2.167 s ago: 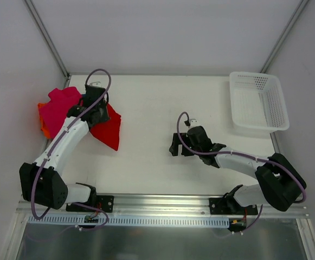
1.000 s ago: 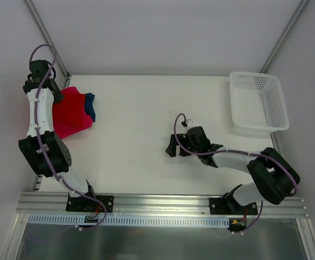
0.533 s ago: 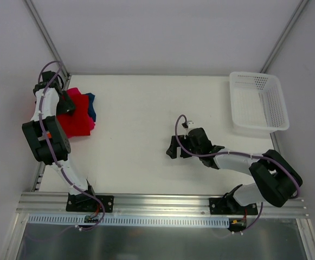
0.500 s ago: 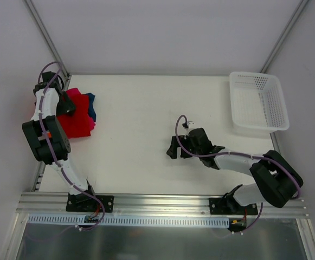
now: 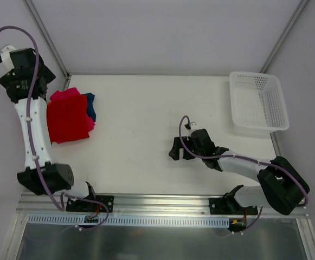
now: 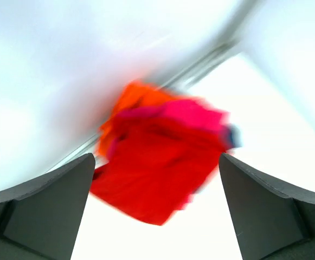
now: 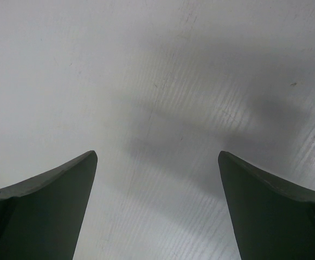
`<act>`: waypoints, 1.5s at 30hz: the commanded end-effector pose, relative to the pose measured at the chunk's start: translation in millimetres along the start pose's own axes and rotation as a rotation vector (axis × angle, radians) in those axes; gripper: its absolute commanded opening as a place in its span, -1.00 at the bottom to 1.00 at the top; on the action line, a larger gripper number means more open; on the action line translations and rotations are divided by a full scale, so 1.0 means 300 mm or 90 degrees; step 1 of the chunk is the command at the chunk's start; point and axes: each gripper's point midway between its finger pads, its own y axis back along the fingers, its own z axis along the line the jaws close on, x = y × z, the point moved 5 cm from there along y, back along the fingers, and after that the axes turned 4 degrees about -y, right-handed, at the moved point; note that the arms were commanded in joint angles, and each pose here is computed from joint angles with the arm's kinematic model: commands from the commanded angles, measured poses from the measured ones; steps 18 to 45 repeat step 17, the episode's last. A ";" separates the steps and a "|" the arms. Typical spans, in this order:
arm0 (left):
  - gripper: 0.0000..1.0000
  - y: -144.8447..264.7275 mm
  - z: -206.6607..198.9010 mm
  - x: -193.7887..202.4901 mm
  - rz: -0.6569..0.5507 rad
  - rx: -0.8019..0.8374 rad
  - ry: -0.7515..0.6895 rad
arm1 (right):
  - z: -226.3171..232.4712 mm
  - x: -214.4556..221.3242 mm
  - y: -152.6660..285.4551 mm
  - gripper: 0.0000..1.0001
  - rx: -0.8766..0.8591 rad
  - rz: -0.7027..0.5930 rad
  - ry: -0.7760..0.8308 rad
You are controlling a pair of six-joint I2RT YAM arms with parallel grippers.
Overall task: Fold and stack the t-shirts
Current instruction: Neatly place the folded tshirt to the corner
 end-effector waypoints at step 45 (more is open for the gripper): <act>0.98 0.563 -0.142 0.584 0.037 0.491 -0.113 | 0.141 -0.311 0.493 0.99 0.070 -0.259 0.052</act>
